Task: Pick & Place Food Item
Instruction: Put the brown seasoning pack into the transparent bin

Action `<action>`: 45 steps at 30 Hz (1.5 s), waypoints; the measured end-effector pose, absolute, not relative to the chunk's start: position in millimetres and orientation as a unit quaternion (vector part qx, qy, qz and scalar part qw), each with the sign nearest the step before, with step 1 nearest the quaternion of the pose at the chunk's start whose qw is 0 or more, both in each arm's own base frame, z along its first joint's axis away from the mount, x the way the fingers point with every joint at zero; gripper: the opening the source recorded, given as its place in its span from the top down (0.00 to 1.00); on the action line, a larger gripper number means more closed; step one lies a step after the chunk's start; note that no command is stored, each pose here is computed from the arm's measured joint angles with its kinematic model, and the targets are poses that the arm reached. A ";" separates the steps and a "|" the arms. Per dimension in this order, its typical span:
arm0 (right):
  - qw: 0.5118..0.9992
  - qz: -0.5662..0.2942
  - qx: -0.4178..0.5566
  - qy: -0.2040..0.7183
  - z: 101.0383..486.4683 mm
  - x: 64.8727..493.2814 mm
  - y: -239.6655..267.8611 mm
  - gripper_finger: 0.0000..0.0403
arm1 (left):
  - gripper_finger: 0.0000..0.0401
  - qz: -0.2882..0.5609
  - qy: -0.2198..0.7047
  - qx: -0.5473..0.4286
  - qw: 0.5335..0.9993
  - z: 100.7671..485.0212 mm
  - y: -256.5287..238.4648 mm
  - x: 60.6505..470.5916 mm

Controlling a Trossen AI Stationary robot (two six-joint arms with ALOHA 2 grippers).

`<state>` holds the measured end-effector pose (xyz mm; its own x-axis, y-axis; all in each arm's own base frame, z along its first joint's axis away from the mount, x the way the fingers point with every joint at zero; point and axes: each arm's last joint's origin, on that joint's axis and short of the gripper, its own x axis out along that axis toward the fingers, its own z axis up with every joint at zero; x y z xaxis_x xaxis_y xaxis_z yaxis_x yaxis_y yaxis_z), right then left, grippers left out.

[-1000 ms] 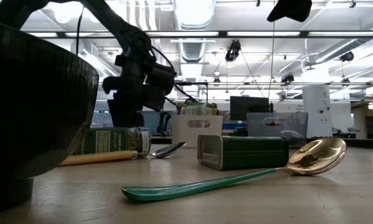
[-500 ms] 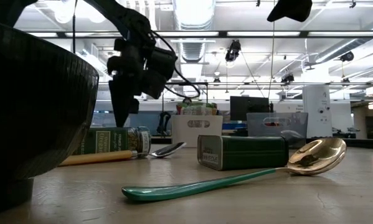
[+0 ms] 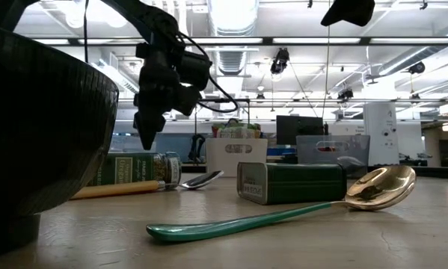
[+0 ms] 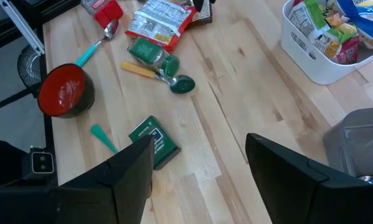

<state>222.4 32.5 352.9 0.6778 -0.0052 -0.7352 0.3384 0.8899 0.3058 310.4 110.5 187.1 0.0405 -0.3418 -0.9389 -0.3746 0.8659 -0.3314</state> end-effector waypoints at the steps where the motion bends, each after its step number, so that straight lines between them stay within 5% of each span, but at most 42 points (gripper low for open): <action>1: 0.891 -0.096 0.214 0.390 352.9 222.4 32.5 0.38 | 0.56 0.004 0.694 -0.251 0.675 187.3 110.0 310.2; 13: 0.890 -0.095 0.216 0.391 352.9 222.3 33.0 0.38 | 0.56 -0.140 0.728 -0.012 0.671 166.8 93.0 301.2; 23: 0.889 -0.093 0.217 0.391 352.8 222.3 33.1 0.38 | 0.55 -0.135 0.745 0.005 0.653 150.3 91.3 290.3; 36: 0.888 -0.096 0.222 0.391 352.8 222.4 33.2 0.38 | 0.17 -0.168 0.733 0.050 0.657 145.9 90.4 290.9; 45: 0.887 -0.098 0.228 0.390 352.7 222.4 33.2 0.38 | 0.22 -0.199 0.734 0.094 0.643 131.8 79.8 282.3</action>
